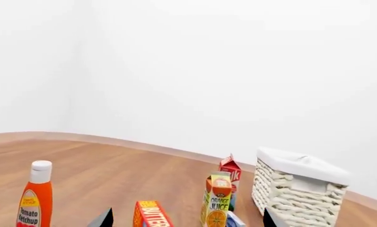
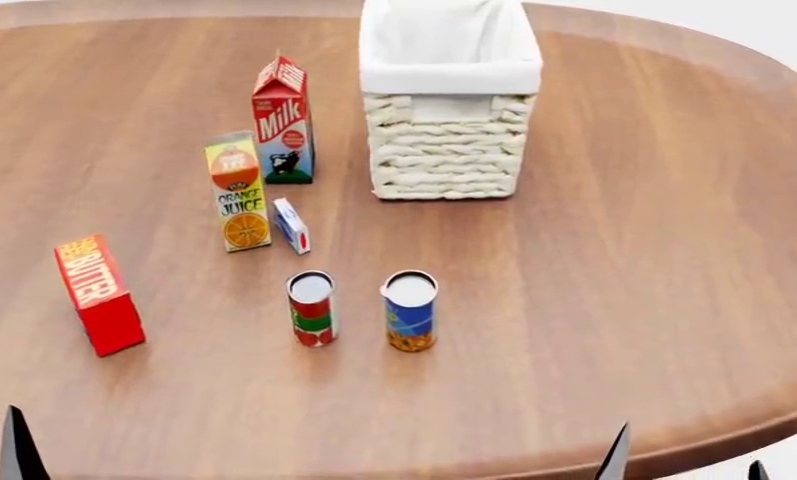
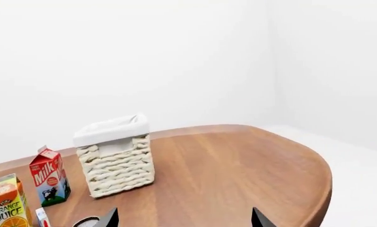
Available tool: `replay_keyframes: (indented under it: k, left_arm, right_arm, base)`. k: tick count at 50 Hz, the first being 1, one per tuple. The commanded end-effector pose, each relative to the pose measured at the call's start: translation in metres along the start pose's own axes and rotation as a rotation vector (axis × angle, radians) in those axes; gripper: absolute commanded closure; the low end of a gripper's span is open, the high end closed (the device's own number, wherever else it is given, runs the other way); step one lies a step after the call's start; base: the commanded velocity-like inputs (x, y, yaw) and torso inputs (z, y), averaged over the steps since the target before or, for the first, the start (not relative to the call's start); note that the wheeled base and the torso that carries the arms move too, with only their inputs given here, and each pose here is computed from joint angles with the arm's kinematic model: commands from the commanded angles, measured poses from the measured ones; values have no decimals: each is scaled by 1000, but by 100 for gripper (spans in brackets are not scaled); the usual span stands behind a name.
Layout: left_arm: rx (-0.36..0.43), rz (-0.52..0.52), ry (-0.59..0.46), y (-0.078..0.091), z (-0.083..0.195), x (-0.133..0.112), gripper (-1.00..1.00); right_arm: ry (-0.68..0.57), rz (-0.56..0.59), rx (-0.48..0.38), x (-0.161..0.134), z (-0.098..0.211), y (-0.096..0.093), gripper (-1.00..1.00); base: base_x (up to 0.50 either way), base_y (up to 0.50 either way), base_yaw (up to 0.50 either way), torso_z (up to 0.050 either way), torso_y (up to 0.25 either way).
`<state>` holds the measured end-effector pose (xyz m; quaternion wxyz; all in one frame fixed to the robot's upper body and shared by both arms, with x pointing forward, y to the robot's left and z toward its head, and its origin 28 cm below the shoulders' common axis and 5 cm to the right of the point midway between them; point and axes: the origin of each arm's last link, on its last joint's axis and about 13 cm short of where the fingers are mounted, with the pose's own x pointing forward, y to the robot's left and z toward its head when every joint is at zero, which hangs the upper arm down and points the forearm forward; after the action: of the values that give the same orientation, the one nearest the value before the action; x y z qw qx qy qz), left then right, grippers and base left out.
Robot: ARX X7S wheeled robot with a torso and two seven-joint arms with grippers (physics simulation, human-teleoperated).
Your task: Pick up the alphabet soup, and put it in the basket.
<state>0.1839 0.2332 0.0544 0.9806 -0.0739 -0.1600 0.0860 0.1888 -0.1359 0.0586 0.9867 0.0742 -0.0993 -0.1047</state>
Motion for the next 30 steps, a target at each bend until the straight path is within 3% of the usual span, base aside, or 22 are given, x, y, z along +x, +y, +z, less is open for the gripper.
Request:
replay_keyframes:
  k: [1,18,30]
  left_arm:
    - [1,-4,-2,-1,0,0,-100]
    - [1,-7,-4,-2,-1,0,-100]
    - [0,-9,-5,-2,-1,0,-100]
  right_arm:
    - [5,3,-1,0,0,1,-100]
    - [5,8,1,0,0,1,-100]
    - [7,16,-11,0,-1,3,-100]
  base:
    - [-20,-289,0,0,0]
    - [-13,-274,0,0,0]
    - [34,-112,0,0,0]
